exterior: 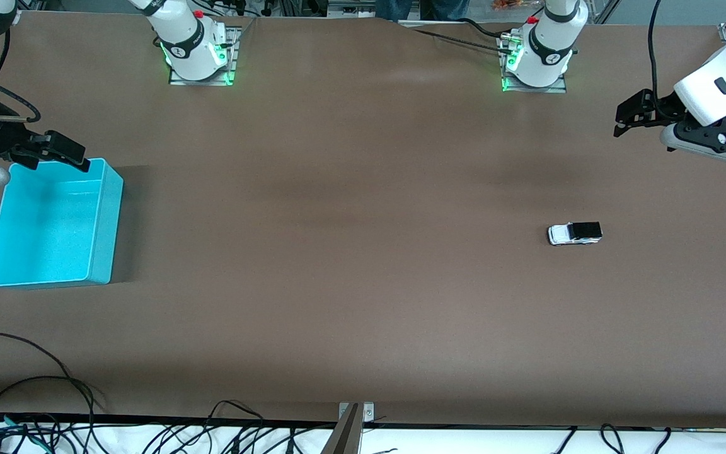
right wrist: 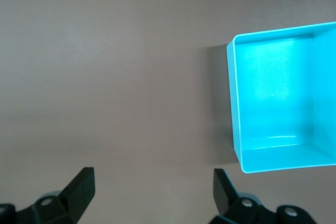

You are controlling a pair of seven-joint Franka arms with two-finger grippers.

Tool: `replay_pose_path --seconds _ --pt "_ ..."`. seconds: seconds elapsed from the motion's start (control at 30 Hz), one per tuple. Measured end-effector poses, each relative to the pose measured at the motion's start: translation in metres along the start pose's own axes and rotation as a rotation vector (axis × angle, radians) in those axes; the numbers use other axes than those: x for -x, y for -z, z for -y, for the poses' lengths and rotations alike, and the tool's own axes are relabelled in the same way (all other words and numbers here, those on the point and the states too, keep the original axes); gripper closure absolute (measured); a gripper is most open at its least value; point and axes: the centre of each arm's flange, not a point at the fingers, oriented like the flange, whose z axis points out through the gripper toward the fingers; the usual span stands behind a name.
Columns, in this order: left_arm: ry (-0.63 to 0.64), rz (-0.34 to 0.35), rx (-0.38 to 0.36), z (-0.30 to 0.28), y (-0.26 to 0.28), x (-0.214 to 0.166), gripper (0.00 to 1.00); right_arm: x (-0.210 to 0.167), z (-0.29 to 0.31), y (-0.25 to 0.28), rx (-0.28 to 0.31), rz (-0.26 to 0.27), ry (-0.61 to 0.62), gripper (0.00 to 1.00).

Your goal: Wind and store white jeep toy

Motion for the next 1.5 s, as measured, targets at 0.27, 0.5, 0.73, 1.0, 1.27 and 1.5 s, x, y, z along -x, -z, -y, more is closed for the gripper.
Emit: replay_pose_path --seconds 0.27,0.5,0.73,1.0,1.27,1.5 --pt "0.000 0.001 0.000 0.000 -0.001 0.000 0.00 0.000 0.000 0.000 0.000 0.000 0.000 0.00" --pt "0.000 0.002 0.001 0.000 -0.001 -0.001 0.00 0.000 0.000 0.000 0.000 0.000 0.000 0.00" --pt "0.000 0.003 0.001 0.000 -0.001 -0.001 0.00 0.000 0.000 0.000 0.000 0.000 0.000 0.00" --pt "0.001 0.035 0.009 0.003 -0.016 -0.009 0.00 0.000 0.000 0.000 0.000 0.000 0.000 0.00" --pt "0.002 0.058 0.016 0.006 -0.028 -0.017 0.00 0.000 0.000 0.000 0.000 0.000 0.000 0.00" --pt "-0.002 0.071 0.020 0.007 -0.035 -0.020 0.00 0.000 0.000 0.000 0.000 0.000 0.000 0.00"
